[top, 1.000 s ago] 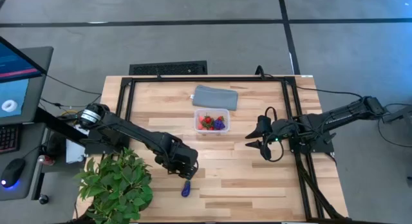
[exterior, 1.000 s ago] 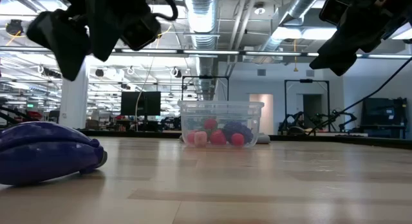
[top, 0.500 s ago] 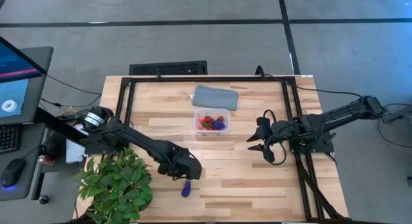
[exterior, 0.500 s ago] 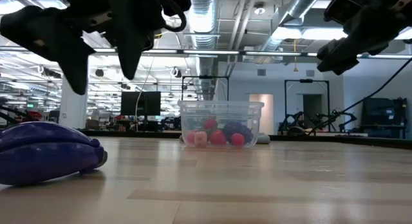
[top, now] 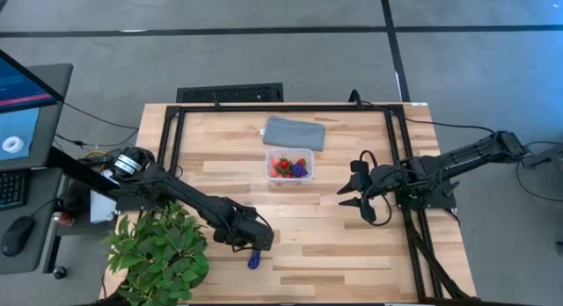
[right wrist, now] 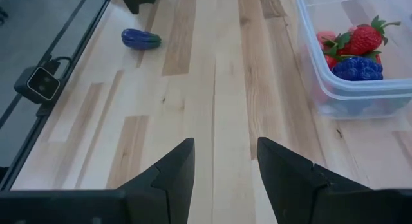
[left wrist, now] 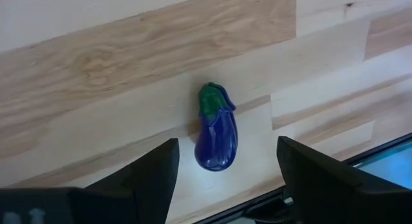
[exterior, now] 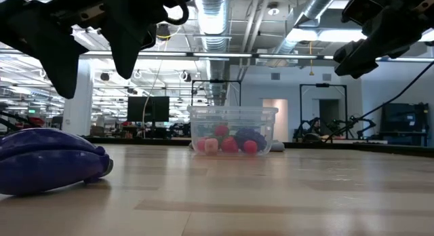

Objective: Pick and placing Produce into tupperware
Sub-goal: Put the purple eggplant into the transparent bin

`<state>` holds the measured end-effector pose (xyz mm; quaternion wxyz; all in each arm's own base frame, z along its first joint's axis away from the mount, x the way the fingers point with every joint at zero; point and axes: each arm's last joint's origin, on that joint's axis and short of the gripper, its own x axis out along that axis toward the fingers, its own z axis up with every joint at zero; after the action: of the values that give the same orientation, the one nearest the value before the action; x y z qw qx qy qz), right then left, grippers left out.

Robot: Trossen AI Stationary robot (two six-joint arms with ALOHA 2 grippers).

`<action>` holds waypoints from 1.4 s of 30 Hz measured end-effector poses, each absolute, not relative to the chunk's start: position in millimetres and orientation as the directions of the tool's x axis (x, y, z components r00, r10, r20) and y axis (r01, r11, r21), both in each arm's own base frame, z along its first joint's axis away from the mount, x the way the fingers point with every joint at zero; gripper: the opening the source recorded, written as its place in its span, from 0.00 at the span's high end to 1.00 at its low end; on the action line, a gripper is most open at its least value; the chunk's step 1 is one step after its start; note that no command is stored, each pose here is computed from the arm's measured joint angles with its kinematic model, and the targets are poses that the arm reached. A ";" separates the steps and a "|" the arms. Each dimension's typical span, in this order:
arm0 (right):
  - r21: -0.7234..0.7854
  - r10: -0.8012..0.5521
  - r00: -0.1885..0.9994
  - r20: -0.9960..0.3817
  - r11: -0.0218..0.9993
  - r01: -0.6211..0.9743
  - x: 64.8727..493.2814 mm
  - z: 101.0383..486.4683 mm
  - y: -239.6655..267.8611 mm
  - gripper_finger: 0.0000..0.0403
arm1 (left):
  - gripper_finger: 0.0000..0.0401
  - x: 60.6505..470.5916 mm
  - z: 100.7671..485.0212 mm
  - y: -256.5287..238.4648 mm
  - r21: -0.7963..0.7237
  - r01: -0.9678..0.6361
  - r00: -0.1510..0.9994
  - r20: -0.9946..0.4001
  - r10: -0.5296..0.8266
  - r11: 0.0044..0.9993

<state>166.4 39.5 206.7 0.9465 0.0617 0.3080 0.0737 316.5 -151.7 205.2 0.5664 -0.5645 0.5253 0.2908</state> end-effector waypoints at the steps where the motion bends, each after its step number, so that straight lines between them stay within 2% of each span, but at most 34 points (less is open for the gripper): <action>1: 0.162 0.177 0.800 -0.574 0.982 -0.101 166.4 206.8 39.5 0.53 | 0.37 316.6 205.3 -151.7 -0.337 -0.920 0.281 -0.923 -0.264 0.201; 14: 0.160 0.176 0.796 -0.579 0.982 -0.100 166.1 206.3 39.4 0.53 | 0.37 335.6 166.9 -165.3 -0.344 -0.897 0.226 -0.897 -0.380 0.278; 27: 0.140 0.174 0.793 -0.584 0.984 -0.113 165.8 205.8 39.2 0.53 | 0.37 338.1 162.2 -169.9 -0.365 -0.885 0.238 -0.889 -0.391 0.290; 42: 0.130 0.173 0.793 -0.584 0.984 -0.119 165.8 205.9 38.9 0.53 | 0.37 335.8 161.2 -168.9 -0.358 -0.863 0.214 -0.899 -0.382 0.358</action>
<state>165.8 38.9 205.9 0.9459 0.0435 0.3122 0.0771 335.8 -168.9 161.2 0.5743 -0.5267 0.5908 0.2093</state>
